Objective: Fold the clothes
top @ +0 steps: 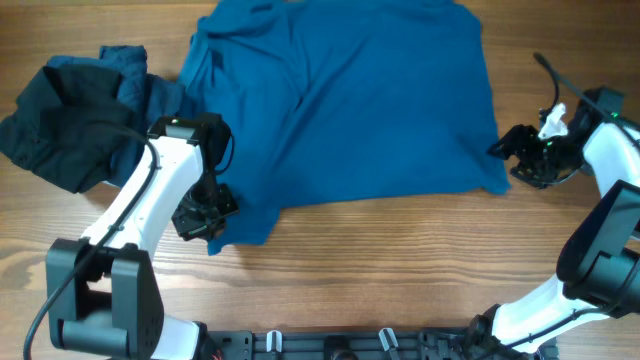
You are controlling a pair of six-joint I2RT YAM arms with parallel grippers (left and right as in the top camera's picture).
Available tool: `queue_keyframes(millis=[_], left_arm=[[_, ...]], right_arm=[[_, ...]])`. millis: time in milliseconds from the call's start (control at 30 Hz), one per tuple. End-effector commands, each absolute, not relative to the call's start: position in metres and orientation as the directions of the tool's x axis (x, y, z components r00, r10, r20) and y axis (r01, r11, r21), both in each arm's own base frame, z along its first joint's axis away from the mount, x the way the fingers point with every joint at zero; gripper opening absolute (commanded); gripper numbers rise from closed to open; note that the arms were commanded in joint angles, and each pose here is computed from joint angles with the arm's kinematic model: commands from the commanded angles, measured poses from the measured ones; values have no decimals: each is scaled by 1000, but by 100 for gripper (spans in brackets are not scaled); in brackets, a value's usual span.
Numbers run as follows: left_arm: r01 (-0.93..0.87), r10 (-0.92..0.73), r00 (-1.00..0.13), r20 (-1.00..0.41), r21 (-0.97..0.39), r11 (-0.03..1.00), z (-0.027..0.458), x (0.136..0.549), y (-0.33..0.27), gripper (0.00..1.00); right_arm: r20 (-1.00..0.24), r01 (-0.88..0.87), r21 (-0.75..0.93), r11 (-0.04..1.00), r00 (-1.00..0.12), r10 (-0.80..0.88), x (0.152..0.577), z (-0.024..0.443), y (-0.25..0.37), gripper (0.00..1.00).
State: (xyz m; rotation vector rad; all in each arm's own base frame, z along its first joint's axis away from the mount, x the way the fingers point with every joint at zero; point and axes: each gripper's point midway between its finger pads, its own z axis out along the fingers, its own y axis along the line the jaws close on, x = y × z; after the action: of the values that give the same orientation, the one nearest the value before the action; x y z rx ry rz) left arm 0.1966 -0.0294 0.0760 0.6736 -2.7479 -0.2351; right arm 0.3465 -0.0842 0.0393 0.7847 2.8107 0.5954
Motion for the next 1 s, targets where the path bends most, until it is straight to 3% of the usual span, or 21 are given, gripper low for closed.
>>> queue_keyframes(millis=[0,200,333,367,400,433,500,533,633,833,967], left_arm=[[-446,-496,-844,205,247,860,82,198,-22,4],[-424,-490,-846,212,289,858,85,192,-15,4],[-426,-489,-847,207,285,859,85,193,-15,4],[-426,-489,-847,207,285,859,85,193,-15,4],[-426,-489,-847,207,285,858,85,193,-15,4],[-426,-489,-847,207,285,858,85,193,-15,4],[-426,-489,-847,207,285,859,85,193,-15,4],[-426,-489,-847,207,285,858,85,193,-15,4],[-426,-490,-847,208,285,858,85,193,-15,4],[-429,-491,-844,217,278,860,89,189,-16,4],[-456,-494,-836,239,198,867,101,181,-29,4]], right_arm=[[-64,451,452,770,-844,532,350,35,-72,70],[20,530,375,760,-824,566,321,9,-68,70],[99,597,358,718,-789,606,299,-7,-59,62],[109,604,356,713,-785,610,296,-9,-58,53],[119,617,352,704,-775,620,295,-10,-57,35],[115,616,354,704,-776,620,295,-10,-57,24],[98,611,363,703,-776,623,301,-5,-59,8],[85,606,366,706,-777,623,305,0,-61,4],[41,606,375,702,-767,640,312,21,-72,4],[-211,657,249,712,-681,701,309,89,-137,4],[-210,669,222,709,-677,705,284,114,-128,4]])
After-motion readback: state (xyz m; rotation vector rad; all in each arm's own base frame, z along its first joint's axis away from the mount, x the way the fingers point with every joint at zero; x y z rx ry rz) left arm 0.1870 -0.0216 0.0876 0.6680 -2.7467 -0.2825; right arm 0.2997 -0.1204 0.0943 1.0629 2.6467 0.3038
